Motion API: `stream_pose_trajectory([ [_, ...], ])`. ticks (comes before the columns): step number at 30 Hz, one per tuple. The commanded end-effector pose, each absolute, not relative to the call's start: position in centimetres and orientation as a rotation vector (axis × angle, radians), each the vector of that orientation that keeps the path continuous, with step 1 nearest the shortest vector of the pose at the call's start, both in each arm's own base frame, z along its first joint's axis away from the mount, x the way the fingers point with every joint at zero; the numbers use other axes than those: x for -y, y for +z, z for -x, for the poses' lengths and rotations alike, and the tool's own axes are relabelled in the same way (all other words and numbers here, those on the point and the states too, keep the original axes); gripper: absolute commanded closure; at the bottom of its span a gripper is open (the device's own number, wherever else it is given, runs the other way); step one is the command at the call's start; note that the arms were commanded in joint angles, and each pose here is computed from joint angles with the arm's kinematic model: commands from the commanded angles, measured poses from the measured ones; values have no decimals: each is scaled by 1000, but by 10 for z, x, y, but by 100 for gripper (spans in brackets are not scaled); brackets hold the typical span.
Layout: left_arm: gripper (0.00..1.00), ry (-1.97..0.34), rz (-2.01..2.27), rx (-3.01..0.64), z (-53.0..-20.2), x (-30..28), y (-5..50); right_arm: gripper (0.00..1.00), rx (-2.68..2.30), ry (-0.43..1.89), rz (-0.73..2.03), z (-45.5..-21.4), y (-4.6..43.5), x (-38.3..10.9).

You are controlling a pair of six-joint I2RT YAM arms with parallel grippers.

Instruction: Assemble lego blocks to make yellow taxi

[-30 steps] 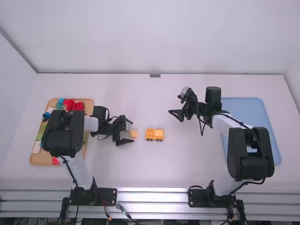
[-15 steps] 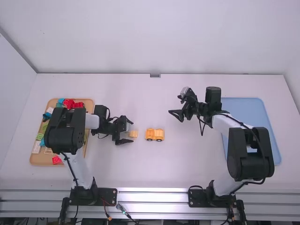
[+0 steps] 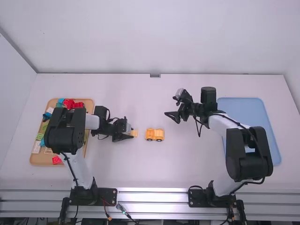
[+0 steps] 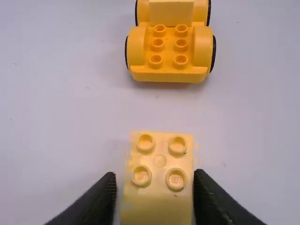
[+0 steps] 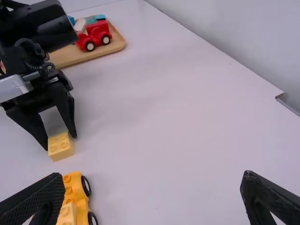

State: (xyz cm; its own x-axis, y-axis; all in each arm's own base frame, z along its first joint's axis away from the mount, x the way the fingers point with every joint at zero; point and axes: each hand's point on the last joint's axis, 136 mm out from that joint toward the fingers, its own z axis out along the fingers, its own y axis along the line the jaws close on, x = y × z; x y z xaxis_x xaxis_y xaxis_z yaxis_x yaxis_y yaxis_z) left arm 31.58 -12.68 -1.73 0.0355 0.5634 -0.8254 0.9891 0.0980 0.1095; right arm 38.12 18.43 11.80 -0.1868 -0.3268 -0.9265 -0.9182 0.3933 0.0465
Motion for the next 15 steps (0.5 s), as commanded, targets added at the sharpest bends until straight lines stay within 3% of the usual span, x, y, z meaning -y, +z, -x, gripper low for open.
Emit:
stream_pose_trajectory([
  [1,60,-768,-1540,-1619,-308,131,-17,1,-1713,799,1104,-380,120,-184],
  [15,73,-773,-1538,-1621,-307,132,-17,1,-1758,817,1083,-378,114,-178],
])
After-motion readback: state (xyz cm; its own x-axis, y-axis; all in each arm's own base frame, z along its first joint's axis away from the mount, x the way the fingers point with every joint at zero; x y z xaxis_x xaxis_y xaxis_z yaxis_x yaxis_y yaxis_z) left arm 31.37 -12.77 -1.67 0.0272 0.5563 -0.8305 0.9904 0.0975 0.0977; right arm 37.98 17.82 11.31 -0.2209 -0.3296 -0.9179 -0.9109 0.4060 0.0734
